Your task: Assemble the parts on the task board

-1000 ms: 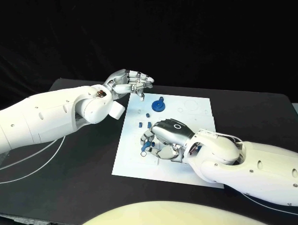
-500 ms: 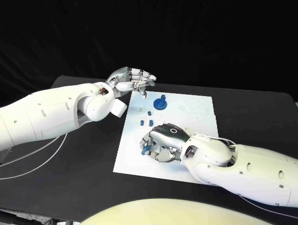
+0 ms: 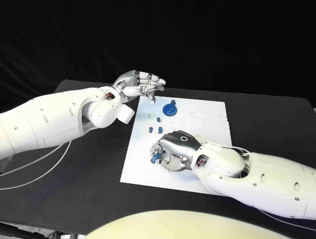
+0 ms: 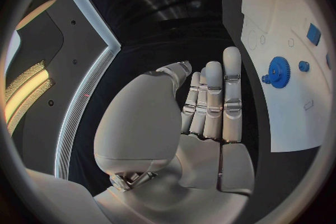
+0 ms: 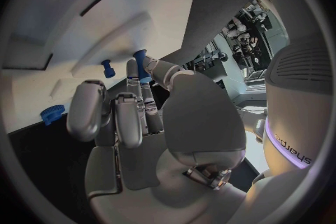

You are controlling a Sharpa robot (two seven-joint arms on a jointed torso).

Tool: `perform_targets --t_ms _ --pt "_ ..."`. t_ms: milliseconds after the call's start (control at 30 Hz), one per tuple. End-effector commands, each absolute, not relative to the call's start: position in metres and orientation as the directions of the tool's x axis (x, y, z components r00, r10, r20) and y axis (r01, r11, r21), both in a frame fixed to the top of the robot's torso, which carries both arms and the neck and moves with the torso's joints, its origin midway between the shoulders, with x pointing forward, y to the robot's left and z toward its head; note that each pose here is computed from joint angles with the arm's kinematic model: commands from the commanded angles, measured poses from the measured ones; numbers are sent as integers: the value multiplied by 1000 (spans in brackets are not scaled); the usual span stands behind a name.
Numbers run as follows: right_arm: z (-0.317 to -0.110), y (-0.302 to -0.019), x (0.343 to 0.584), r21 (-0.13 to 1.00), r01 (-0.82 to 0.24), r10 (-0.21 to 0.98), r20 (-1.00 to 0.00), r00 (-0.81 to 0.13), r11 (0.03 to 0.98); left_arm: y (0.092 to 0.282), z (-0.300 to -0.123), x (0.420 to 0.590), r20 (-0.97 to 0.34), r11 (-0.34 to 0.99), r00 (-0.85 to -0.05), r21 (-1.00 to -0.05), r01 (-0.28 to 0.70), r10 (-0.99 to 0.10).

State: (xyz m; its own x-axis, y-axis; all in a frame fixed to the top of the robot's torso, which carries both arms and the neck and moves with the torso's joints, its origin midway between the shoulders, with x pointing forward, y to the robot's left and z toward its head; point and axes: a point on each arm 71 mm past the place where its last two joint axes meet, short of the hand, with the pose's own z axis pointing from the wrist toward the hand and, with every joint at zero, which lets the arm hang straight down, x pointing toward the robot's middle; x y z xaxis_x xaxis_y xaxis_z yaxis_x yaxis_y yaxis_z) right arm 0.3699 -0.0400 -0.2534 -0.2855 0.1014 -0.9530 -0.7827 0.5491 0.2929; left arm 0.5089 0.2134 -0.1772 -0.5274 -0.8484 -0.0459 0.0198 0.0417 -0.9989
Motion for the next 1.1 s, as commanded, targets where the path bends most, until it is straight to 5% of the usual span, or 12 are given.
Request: perform_targets --t_ms 33,1100 --pt "-255 -43 370 246 -784 64 -964 -257 570 212 -176 508 -34 28 -540 -999 19 -841" --pt "-257 -31 370 228 -782 28 -965 -260 580 213 -176 508 -35 30 -538 -999 17 -842"
